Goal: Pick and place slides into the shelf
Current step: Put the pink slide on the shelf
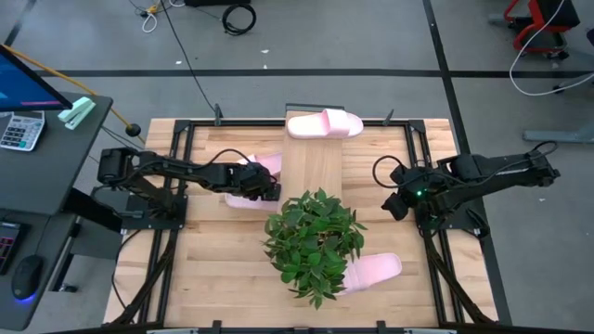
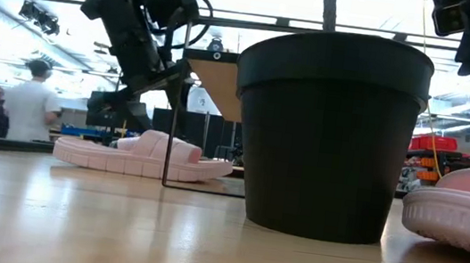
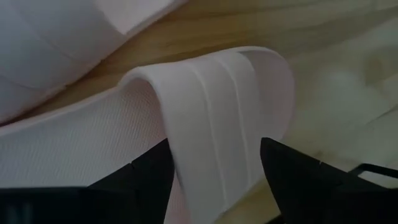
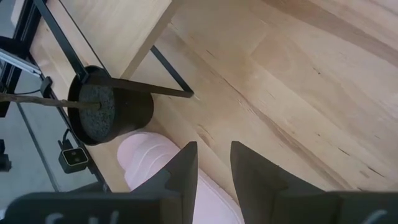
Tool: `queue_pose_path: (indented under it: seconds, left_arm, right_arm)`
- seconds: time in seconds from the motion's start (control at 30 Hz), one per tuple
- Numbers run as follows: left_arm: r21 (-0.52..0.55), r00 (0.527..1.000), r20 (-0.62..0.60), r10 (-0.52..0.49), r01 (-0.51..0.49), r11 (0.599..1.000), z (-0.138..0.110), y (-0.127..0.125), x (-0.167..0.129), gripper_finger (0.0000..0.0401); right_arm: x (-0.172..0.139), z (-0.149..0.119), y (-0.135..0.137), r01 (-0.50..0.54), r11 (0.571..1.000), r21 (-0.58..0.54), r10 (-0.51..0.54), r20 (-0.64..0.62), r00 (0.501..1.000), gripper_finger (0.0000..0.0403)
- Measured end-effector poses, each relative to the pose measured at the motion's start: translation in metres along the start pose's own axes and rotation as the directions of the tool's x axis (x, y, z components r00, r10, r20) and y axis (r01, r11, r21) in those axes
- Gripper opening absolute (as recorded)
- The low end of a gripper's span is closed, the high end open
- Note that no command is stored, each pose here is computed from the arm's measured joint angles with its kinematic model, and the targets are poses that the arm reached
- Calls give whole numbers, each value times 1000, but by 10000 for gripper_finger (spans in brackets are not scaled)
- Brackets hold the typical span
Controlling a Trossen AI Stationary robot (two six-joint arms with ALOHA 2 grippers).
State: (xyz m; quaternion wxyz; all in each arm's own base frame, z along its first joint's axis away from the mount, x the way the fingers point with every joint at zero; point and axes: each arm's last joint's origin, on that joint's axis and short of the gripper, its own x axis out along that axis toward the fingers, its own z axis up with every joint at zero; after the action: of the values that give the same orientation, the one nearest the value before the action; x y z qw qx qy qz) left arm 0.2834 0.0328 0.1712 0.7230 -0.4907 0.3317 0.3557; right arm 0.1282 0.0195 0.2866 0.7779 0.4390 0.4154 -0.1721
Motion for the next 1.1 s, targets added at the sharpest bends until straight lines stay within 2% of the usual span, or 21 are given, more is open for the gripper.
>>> queue_pose_path:
  seconds: [0.13, 0.23, 0.53, 0.77, 0.83, 1.0, 1.1]
  left_arm:
    - [-8, 1000, -7, 3, -3, 1000, -1, 0, 4, 216]
    - [-7, 1000, -13, 12, -12, 1000, -1, 0, 8, 181]
    - [62, 997, 14, 72, -72, 995, -3, 5, 11, 18]
    - [102, 981, 10, 191, -191, 976, -4, 16, 3, 13]
    - [106, 981, 13, 196, -196, 975, -4, 17, -4, 13]
    - [104, 974, 50, 219, -224, 969, 1, 23, -36, 13]
    - [94, 979, 87, 182, -190, 977, 5, 24, -63, 13]
  right_arm:
    - [0, 0, 0, -1, 1000, 0, 1, 0, 1000, 103]
    - [0, 0, 0, 0, 1000, 0, 0, 2, 1000, 103]
    - [0, 0, 0, 8, 1000, 0, -8, 15, 1000, 103]
    - [0, 0, 0, 7, 1000, 0, -7, 15, 1000, 103]
    - [0, 0, 0, 7, 1000, -1, -7, 15, 1000, 103]
    - [0, 1, 0, 13, 1000, -1, -13, 26, 1000, 103]
    - [0, 1, 0, 14, 1000, -2, -14, 28, 1000, 103]
